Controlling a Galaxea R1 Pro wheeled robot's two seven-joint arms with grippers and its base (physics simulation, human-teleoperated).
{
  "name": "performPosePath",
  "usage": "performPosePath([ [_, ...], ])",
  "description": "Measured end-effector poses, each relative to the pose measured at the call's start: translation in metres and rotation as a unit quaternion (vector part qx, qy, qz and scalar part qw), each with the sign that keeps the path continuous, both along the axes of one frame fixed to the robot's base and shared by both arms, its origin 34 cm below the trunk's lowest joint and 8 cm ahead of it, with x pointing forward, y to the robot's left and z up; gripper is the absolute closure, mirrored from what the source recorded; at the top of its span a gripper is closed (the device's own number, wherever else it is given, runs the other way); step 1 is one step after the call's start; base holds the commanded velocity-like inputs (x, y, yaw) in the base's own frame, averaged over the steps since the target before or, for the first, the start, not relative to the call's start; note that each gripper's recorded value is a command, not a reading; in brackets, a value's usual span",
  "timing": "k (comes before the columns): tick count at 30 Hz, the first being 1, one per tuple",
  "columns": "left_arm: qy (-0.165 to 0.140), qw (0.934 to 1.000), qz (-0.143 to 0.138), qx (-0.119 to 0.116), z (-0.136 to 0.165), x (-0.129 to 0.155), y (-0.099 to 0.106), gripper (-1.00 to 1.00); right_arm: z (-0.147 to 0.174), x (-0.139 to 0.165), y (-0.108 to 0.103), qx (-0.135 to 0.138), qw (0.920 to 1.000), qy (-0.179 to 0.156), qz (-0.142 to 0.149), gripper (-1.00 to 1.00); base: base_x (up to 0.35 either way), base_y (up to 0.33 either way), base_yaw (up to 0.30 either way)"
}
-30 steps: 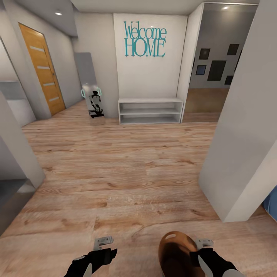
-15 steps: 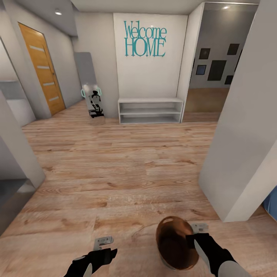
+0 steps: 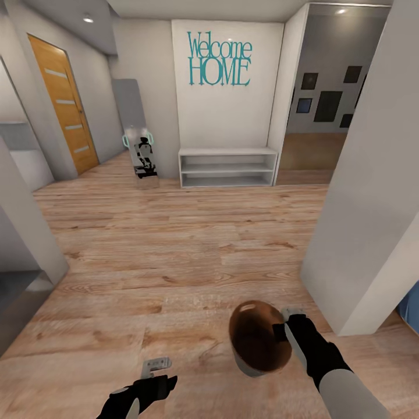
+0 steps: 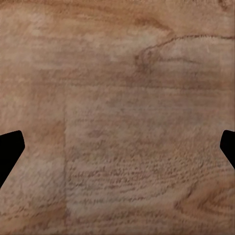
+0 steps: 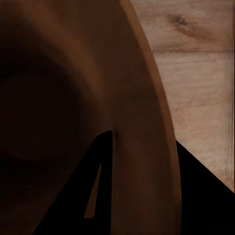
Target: Put the three can of soda from the living room inside the tash can in the kitchen.
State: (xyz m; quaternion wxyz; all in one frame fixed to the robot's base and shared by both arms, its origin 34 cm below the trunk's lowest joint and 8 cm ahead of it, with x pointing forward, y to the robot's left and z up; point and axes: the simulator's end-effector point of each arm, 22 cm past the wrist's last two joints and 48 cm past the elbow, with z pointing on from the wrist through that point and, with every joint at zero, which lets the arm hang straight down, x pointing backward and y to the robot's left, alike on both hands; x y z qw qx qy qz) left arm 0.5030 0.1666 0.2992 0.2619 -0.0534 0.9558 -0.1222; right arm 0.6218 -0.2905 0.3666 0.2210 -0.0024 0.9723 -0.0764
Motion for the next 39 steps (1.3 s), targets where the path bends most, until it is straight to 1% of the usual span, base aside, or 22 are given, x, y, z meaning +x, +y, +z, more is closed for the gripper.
performPosePath([
  [4,0.0,1.0,0.0,0.0,0.0,0.0,0.001,-1.0,0.014,0.011,-0.007,-0.005,1.0,0.005,-0.004,1.0,0.0,0.0,0.0],
  [11,0.0,1.0,0.001,0.0,0.0,0.0,0.001,-1.0,0.018,0.013,-0.009,-0.008,0.9999,0.013,-0.004,1.0,0.0,0.0,0.0],
  [14,0.0,1.0,0.001,0.0,0.007,0.002,0.001,-1.0,0.022,0.011,-0.004,-0.001,0.9997,0.023,-0.004,1.0,0.0,0.0,0.0],
  [20,0.0,1.0,0.0,0.0,0.02,0.005,0.0,-1.0,0.034,0.01,-0.003,-0.004,0.9994,0.034,-0.003,1.0,0.0,0.0,0.0],
  [33,0.0,1.0,0.001,0.0,0.048,0.012,0.001,-1.0,0.062,0.016,-0.004,-0.003,0.9994,0.036,-0.004,1.0,0.0,0.0,0.0],
  [36,0.0,1.0,0.0,0.001,0.055,0.013,0.001,-1.0,0.069,0.017,-0.006,-0.006,0.9993,0.036,-0.003,1.0,0.0,0.0,0.0],
  [39,0.0,1.0,0.0,0.001,0.061,0.015,0.001,-1.0,0.075,0.019,-0.002,-0.001,0.9994,0.035,-0.004,1.0,0.0,0.0,0.0],
])
